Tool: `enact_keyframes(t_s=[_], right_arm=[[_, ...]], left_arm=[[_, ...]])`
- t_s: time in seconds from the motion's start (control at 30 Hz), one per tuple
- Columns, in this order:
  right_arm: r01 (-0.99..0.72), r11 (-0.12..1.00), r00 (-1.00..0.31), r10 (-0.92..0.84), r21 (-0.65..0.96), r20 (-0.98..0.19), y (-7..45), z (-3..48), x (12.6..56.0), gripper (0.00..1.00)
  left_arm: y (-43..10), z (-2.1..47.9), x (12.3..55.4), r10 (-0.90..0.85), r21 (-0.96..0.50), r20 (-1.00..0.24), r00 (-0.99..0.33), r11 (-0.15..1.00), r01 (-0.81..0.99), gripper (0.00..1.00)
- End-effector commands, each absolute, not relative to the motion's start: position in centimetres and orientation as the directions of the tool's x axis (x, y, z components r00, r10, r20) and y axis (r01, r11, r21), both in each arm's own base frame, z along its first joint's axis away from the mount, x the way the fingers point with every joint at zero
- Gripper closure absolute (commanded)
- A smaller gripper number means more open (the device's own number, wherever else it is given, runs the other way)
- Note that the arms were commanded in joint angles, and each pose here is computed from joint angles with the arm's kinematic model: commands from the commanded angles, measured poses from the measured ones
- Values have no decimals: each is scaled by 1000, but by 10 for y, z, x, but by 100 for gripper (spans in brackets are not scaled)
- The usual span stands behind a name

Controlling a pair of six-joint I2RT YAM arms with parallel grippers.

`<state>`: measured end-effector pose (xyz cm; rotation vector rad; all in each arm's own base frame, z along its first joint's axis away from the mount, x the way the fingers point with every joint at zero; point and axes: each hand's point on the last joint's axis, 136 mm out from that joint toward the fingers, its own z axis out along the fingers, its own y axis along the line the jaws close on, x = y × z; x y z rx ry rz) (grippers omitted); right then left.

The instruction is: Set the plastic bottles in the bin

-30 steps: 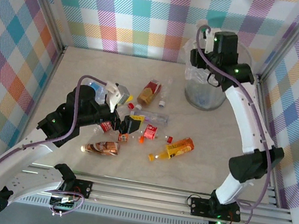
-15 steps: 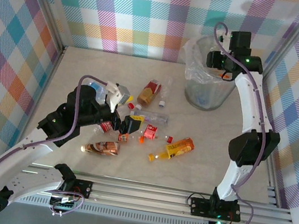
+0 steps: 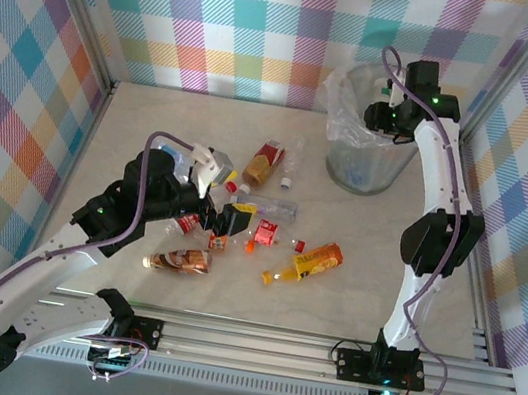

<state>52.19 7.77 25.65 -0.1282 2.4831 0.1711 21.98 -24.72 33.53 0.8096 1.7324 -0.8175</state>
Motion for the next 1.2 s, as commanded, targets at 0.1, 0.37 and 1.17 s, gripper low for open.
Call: enact_keyframes(t_s=[0.1,0.37,1.17], right_arm=[[-126,984,-794,-27,122,-607,76,266,518,33],[-127,983,-782,-18,132,-623,77,277,517,25],[-350,918,-597,-65,186,-800,124,366,450,23]], left_arm=[[-247,346,219,131,-137,-961,-243,537,833,0],[-247,347,219,131,-137,-962,-242,536,833,0],[-241,344,201,223,-63,-955,-195,491,869,0]])
